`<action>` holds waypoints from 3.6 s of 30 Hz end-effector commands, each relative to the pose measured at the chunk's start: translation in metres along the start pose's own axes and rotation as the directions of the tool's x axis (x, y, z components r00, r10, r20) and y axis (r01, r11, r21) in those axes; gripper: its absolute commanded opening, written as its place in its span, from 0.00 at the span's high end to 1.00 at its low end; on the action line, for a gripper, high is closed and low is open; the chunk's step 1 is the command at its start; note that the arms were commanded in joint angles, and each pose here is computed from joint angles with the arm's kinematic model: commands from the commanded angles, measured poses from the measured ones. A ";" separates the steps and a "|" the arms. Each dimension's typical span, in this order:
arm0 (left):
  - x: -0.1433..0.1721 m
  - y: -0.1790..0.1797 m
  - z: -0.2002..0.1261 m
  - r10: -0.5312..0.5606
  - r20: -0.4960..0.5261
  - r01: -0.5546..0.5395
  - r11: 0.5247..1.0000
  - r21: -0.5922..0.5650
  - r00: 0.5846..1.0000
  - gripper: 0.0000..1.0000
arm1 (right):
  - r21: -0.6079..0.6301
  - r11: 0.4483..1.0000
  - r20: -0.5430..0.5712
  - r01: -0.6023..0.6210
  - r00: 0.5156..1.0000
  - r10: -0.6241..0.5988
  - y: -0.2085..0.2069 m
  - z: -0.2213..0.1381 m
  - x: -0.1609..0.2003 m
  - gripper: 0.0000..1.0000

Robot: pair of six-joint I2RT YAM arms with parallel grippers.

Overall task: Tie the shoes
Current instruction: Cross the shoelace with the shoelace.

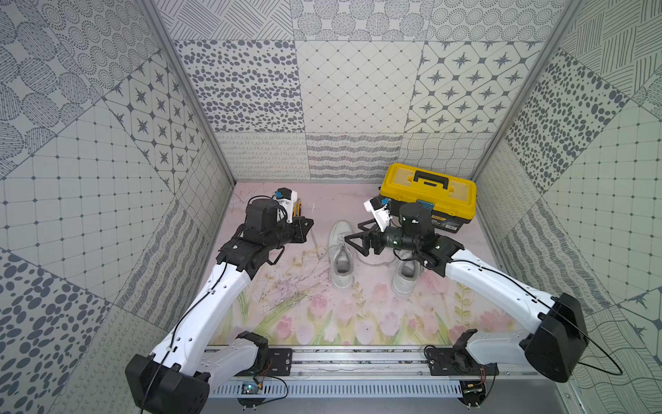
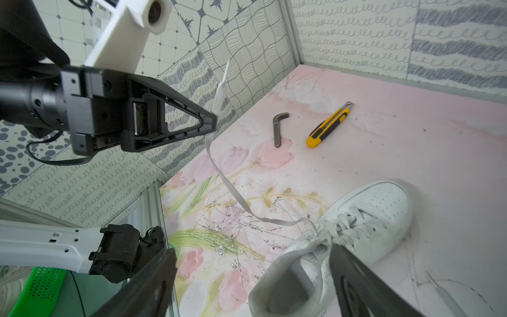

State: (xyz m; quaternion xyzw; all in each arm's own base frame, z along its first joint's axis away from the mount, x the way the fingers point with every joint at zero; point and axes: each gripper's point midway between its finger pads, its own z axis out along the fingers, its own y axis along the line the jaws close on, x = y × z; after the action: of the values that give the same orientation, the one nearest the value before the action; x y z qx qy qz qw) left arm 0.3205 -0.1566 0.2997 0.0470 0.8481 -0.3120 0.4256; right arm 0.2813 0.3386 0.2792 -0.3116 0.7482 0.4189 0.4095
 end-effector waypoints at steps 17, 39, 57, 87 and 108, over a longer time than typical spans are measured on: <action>-0.012 -0.036 -0.002 -0.023 0.007 0.022 0.992 0.123 1.000 1.00 | -0.146 0.985 0.032 0.089 0.996 -0.085 0.033 0.074 -0.026 0.93; 0.045 -0.052 0.032 0.103 -0.070 -0.067 0.914 0.401 0.992 0.40 | 0.015 0.840 0.077 -0.543 0.838 0.540 -0.069 -0.029 -0.036 1.00; 0.059 -0.058 0.123 0.342 -0.147 -0.234 0.844 0.483 0.928 0.40 | 0.032 0.814 0.129 -0.580 0.810 0.572 -0.079 -0.045 -0.049 1.00; 0.071 -0.052 0.160 0.409 -0.187 -0.286 0.838 0.464 0.893 0.74 | 0.088 0.821 0.167 -0.563 0.821 0.546 -0.085 -0.057 -0.054 1.00; 0.056 -0.032 0.135 0.034 -0.371 0.166 0.855 0.492 0.928 1.00 | 0.619 0.712 -0.153 -0.331 0.838 0.523 -0.234 0.010 0.067 0.83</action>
State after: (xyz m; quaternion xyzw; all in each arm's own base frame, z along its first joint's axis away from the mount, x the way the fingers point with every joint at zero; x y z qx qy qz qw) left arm 0.3747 -0.2678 0.1929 0.2269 0.8226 -0.4432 0.2748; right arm 0.4274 0.2738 0.1477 -0.0591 0.9232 0.2928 0.2418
